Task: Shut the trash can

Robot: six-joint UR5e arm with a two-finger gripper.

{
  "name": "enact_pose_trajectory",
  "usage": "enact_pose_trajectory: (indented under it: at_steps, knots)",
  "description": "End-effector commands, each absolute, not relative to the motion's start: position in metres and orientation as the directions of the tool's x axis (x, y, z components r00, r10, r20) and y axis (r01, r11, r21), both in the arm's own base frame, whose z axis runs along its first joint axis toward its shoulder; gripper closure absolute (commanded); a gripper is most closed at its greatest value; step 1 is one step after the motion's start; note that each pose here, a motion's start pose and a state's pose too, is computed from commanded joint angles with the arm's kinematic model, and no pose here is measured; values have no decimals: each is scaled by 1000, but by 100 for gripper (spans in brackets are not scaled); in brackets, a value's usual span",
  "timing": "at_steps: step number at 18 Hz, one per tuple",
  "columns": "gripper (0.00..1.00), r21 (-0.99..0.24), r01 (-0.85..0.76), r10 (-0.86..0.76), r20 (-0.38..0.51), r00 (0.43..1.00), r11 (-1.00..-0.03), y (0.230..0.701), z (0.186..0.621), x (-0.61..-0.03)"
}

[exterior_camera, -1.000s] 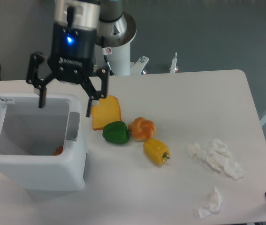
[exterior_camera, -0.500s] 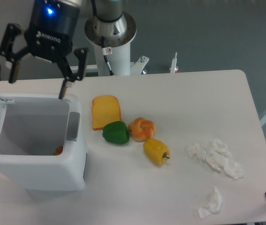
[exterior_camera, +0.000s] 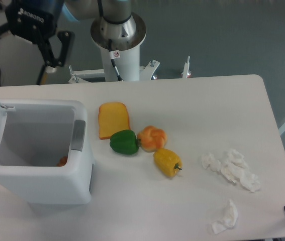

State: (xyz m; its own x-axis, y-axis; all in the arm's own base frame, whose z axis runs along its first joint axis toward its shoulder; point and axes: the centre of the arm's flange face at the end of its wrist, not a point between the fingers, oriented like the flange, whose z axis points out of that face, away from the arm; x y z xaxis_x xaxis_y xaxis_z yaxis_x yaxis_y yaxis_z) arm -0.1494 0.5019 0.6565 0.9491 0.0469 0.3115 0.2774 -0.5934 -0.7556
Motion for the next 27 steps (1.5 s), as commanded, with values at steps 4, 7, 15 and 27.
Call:
enact_pose_trajectory:
  at_steps: [4,7,15,27]
  knots:
    - [0,-772,275,18,323,946,-574,493,670,-138]
    - [0,-774,273,9,326,945,-571,491,672,-135]
    - [0,-778,286,-136,427,894,-560,499,675,-114]
    - [0,-743,255,-264,503,823,-619,538,650,-70]
